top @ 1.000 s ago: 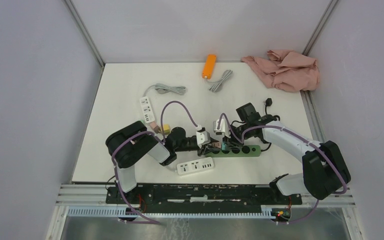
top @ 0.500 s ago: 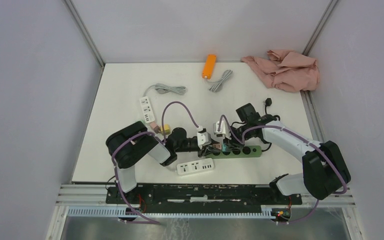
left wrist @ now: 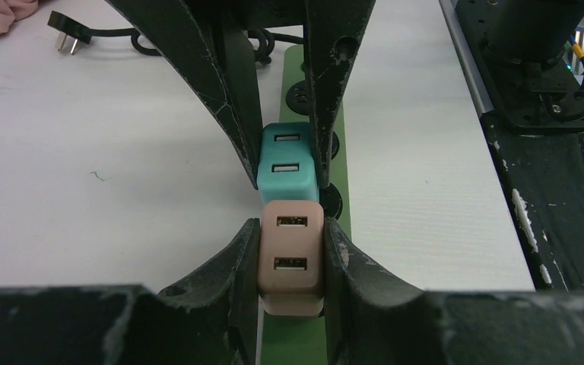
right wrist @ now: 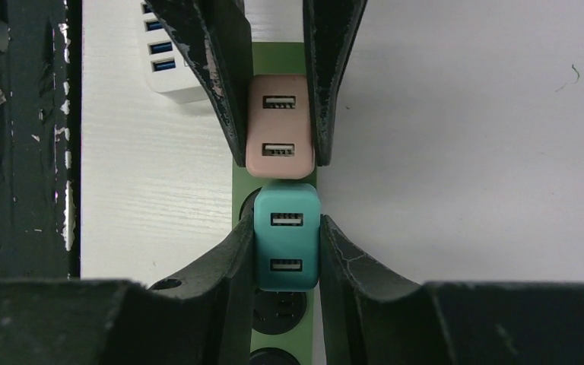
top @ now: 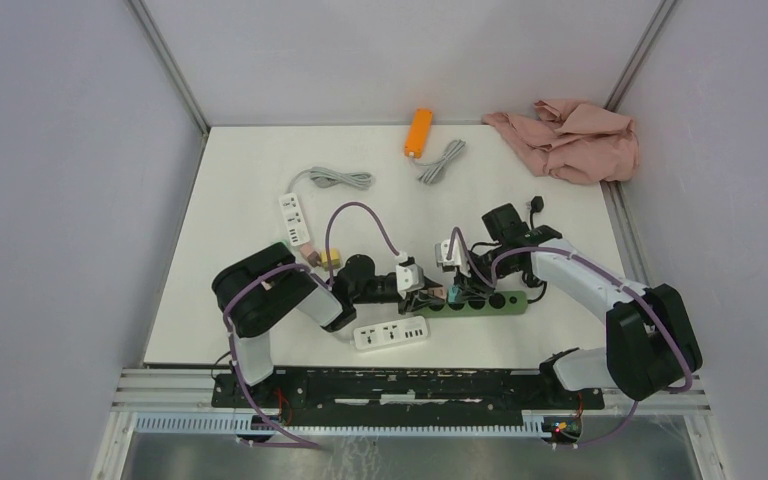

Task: Pull the plug off the socket
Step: Remove the plug from the socket.

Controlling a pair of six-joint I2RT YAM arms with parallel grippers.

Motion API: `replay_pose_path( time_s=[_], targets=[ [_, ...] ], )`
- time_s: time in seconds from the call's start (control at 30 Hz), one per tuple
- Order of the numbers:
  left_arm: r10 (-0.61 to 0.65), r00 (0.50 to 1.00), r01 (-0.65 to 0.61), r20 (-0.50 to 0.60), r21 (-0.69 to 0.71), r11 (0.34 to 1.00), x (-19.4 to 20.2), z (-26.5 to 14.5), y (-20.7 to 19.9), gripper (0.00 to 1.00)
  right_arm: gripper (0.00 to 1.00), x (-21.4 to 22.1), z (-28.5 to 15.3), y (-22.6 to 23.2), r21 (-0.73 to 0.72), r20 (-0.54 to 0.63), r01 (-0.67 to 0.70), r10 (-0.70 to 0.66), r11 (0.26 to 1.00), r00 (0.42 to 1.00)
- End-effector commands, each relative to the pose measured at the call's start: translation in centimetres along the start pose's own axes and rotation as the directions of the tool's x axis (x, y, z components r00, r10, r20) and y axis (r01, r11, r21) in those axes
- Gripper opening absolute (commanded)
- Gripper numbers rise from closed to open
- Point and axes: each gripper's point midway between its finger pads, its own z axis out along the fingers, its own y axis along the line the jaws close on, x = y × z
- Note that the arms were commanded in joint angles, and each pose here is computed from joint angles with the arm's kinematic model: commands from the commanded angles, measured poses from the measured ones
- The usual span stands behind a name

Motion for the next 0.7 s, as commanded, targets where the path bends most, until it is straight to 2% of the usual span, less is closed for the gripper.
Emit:
replay_pose_path(
  time_s=[0.0,0.2,0.43,0.53,0.67],
  targets=[
    [0.011,0.999,-0.012,-0.046,-0.038,0.999,1.6,-0.3,1.0,0.03,0.0,-4.1,-0.4,2.2,-0.093,0.126,0.105,-0.093,0.99,0.988],
    [0.008,0.999,-0.01,-0.052,-0.033,0.999,1.7,-0.2,0.9,0.03,0.0,-5.2,0.0,0.2,-0.022,0.119,0.022,-0.019,1.0,0.993],
    [0.008,0.999,-0.01,-0.052,-0.032,0.999,1.7,-0.3,0.9,0.03,0.0,-3.6,-2.2,-2.0,0.078,0.065,-0.005,0.0,0.997,0.998],
    [0.008,0.999,-0.01,-0.05,-0.031,0.999,1.7,-0.3,0.9,0.03,0.0,-2.8,-2.9,-0.6,0.016,0.048,0.052,-0.053,0.999,0.997],
    [0.008,0.999,-0.01,-0.048,-0.029,1.0,1.6,-0.2,0.9,0.03,0.0,-3.3,-2.4,2.4,-0.108,0.119,0.115,-0.102,0.987,0.988]
  ],
)
